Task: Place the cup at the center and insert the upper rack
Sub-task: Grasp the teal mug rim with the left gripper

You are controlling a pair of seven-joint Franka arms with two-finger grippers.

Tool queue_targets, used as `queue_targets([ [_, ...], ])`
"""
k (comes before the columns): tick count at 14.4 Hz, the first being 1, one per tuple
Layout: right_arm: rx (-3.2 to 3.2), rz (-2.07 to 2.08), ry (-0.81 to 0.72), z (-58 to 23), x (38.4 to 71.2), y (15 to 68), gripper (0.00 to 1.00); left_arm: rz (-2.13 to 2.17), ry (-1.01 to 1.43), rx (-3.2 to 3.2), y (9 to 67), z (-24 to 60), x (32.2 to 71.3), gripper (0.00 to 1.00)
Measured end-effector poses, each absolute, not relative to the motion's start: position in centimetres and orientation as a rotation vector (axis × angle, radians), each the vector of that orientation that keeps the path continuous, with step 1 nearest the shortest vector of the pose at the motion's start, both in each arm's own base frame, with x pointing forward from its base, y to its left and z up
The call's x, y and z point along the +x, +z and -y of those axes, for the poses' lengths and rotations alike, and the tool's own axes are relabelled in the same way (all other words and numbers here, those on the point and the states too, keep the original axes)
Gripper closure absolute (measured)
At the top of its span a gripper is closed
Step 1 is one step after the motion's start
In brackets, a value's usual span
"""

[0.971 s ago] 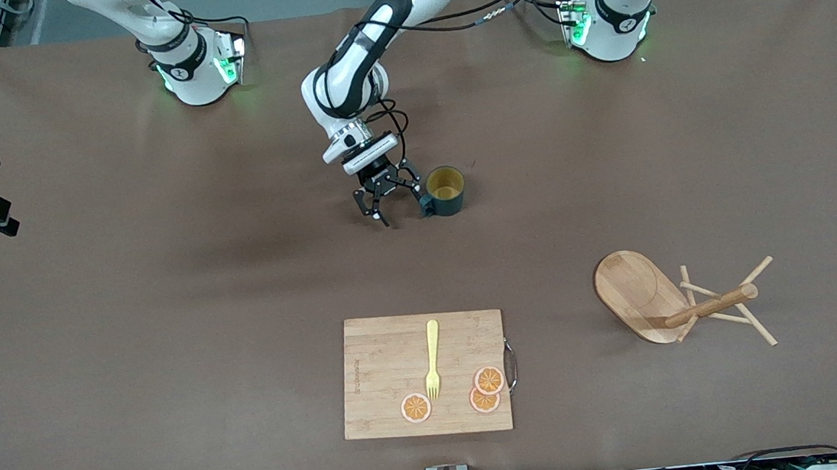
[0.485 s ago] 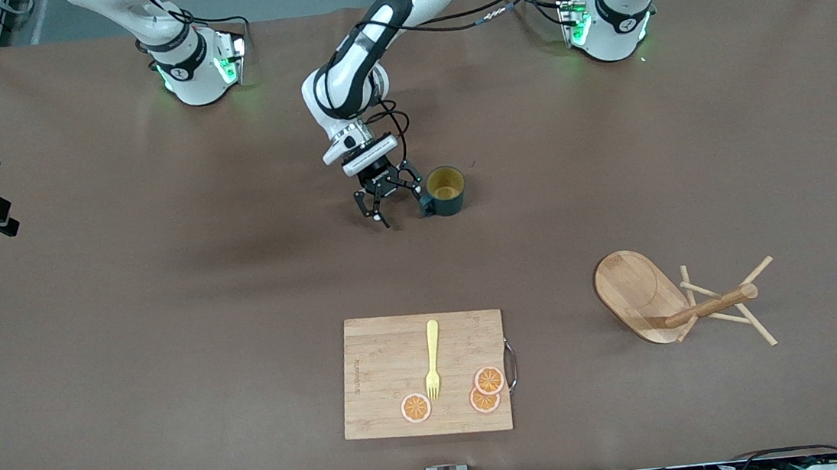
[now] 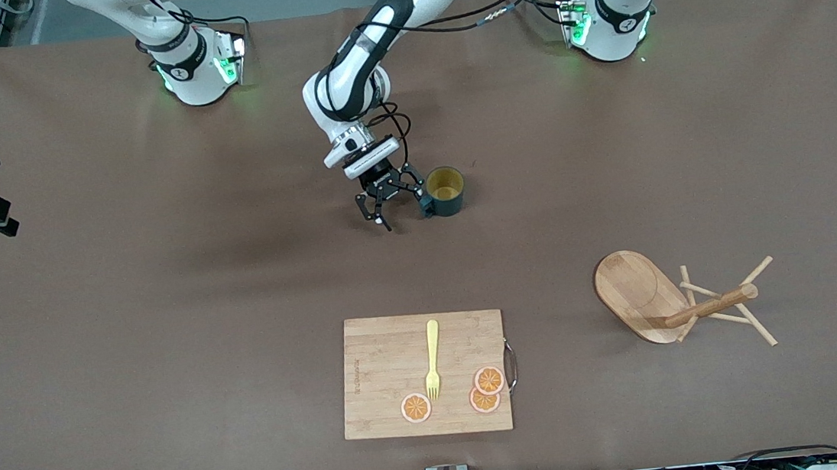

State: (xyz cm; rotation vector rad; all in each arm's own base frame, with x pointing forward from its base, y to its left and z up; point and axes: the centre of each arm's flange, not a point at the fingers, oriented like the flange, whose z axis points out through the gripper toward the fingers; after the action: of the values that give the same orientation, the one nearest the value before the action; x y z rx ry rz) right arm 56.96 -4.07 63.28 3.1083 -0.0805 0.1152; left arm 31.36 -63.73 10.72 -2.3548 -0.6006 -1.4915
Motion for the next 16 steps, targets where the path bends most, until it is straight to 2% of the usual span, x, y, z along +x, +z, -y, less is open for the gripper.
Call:
queue_targets([
  [13,3.108,0.080,0.115,4.1,57.0,63.3,0.00,0.607,-1.483,-2.352,10.0,63.0,32.8,0.04],
  [15,3.108,0.080,0.115,4.1,57.0,63.3,0.00,0.612,-1.481,-2.350,9.9,62.8,33.1,0.19],
  [16,3.108,0.080,0.115,4.1,57.0,63.3,0.00,0.613,-1.479,-2.349,9.9,62.7,33.3,0.20],
])
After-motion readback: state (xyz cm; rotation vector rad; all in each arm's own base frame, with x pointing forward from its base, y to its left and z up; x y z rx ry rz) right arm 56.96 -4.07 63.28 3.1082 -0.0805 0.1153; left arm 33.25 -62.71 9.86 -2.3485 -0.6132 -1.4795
